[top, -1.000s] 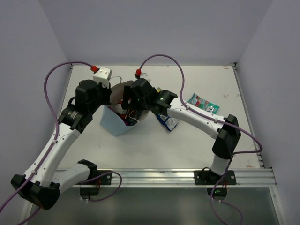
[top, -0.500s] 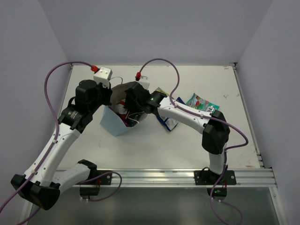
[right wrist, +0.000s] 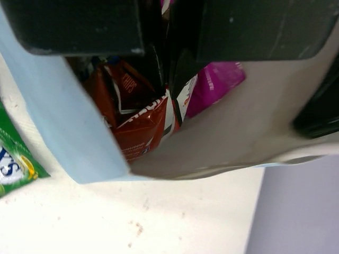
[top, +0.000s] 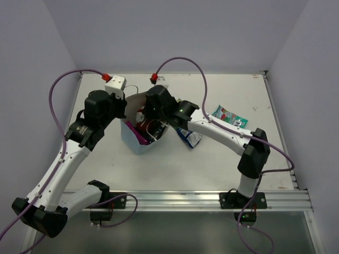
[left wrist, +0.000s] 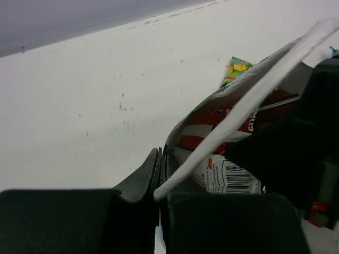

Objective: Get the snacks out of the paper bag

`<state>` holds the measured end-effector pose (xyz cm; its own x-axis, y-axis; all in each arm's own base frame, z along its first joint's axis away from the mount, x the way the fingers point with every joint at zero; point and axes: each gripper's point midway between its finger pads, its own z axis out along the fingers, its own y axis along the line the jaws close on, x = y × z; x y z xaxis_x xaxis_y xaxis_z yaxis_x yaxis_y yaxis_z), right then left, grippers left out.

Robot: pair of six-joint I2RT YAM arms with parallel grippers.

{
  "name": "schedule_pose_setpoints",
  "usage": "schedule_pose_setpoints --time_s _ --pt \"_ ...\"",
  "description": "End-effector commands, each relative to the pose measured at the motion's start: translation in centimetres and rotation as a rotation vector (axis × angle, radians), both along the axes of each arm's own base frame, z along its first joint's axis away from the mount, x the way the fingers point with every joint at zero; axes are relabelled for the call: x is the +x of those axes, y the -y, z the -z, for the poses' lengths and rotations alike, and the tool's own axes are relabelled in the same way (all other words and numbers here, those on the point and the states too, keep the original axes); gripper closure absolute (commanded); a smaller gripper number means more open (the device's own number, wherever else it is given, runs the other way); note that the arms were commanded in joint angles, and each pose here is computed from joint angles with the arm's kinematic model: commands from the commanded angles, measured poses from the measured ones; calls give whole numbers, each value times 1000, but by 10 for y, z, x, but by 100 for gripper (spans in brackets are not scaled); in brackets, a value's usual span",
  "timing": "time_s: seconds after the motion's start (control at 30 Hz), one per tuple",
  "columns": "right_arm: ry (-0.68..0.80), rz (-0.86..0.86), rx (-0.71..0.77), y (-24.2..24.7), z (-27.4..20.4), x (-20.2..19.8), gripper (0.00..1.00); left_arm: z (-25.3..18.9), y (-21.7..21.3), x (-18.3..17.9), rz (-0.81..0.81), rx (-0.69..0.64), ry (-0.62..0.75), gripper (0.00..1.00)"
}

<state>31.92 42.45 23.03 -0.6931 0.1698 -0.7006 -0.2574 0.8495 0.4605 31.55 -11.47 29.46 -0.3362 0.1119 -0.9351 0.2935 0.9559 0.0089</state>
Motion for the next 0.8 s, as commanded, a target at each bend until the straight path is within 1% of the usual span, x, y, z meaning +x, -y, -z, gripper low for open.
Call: schedule_pose_setpoints --time_s 0.0,0.1,0.23,0.43,0.53,0.57,0.63,0.67,0.77 --pt "253 -99 238 1 -131 -8 100 -39 -1 6 -27 -57 131 100" --pt "303 -144 266 4 -154 -17 100 -41 -6 7 -51 -51 130 100" --pt "391 -224 335 13 -204 -37 100 -39 -13 10 -98 -36 118 100" --pt "502 -274 361 33 -245 -54 100 -41 -15 10 -118 -47 119 100" --pt "570 -249 361 54 -267 -59 100 -40 -19 10 -139 -38 116 100" --pt "601 -214 358 70 -278 -60 100 -40 -21 10 -147 -36 114 100" --pt "616 -156 337 90 -279 -54 100 -41 -25 10 -168 -28 118 100" --pt "645 -125 348 109 -291 -57 100 -42 -27 10 -174 -26 120 100" --pt "636 -53 347 147 -288 -46 100 -43 -30 10 -189 -17 126 100"
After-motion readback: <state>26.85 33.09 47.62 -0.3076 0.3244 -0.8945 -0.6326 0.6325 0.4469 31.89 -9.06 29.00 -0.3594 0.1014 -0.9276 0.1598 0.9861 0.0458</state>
